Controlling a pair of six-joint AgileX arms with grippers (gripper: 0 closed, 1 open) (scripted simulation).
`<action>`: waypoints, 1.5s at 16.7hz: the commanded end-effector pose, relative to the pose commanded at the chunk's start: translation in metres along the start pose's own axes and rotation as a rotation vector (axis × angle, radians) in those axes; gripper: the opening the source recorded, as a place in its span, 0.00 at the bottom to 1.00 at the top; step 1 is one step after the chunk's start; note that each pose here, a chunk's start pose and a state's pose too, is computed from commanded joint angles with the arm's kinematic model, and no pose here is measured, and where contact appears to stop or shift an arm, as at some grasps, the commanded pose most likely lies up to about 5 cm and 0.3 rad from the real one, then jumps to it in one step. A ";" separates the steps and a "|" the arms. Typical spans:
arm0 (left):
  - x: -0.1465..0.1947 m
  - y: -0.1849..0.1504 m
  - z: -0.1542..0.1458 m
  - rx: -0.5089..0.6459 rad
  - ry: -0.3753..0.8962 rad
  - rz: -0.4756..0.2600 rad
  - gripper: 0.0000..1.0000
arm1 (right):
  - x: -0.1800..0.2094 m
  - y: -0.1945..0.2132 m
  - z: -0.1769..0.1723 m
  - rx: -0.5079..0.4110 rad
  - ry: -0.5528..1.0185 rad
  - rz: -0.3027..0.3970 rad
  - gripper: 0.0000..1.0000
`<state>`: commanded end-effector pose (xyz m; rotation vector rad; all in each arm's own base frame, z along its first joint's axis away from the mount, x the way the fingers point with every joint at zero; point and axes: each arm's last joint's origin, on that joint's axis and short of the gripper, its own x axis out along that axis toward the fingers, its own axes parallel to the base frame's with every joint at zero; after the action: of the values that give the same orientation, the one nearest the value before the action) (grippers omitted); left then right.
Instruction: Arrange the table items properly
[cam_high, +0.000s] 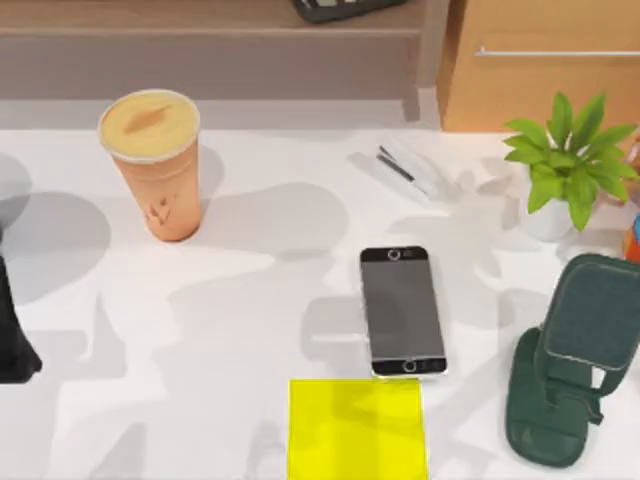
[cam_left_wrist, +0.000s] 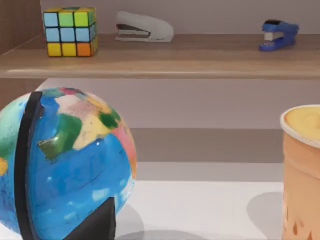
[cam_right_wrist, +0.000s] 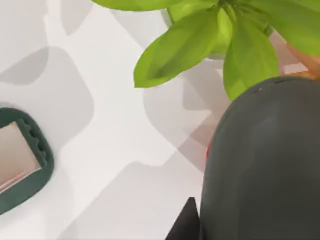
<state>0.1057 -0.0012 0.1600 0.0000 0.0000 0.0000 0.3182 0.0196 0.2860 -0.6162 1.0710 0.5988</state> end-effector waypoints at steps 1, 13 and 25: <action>0.000 0.000 0.000 0.000 0.000 0.000 1.00 | -0.013 0.011 0.023 -0.128 -0.091 -0.014 0.00; 0.000 0.000 0.000 0.000 0.000 0.000 1.00 | 0.047 0.241 0.137 -1.771 -0.320 0.244 0.00; 0.000 0.000 0.000 0.000 0.000 0.000 1.00 | 0.132 0.297 0.088 -2.251 -0.019 0.507 0.00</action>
<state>0.1057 -0.0012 0.1600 0.0000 0.0000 0.0000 0.2088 0.3053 0.1462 -2.1999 0.0163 2.2213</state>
